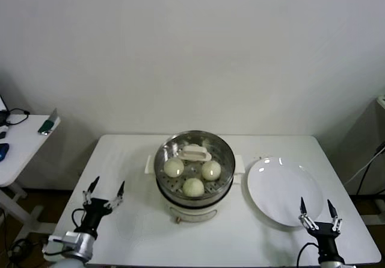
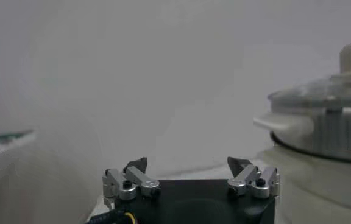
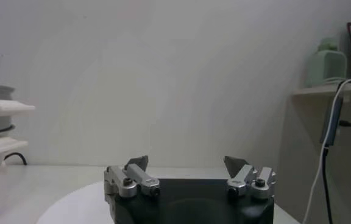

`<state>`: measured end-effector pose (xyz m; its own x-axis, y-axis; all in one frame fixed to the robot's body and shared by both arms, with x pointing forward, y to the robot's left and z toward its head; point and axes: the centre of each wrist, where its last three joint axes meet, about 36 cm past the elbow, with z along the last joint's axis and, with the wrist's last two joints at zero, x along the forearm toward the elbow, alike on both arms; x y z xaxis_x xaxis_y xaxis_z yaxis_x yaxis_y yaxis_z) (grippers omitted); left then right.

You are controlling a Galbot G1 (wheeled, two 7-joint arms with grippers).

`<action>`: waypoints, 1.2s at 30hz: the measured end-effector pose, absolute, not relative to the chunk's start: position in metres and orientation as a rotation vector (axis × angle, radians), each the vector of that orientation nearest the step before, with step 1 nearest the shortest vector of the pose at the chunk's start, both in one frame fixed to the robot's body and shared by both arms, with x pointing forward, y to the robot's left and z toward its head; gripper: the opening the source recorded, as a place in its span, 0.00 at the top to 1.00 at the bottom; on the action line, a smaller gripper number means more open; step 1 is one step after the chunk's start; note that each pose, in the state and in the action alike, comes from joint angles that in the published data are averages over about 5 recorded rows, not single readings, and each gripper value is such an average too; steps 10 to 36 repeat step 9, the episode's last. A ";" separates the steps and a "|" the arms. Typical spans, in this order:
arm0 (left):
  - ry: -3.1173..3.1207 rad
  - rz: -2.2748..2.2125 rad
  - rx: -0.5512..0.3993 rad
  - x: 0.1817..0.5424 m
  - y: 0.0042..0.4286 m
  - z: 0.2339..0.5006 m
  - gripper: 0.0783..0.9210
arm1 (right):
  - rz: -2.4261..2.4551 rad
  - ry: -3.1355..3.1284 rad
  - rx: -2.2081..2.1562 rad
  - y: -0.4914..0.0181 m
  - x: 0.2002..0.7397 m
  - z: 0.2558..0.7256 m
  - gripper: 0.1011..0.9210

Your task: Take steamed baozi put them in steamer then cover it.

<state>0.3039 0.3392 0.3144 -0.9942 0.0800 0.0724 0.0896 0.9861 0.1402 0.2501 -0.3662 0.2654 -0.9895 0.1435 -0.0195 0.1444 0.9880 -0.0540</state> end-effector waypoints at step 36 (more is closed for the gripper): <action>-3.044 -0.158 -0.116 0.294 0.343 0.291 0.12 | -0.084 3.118 0.221 -0.365 0.254 0.266 0.12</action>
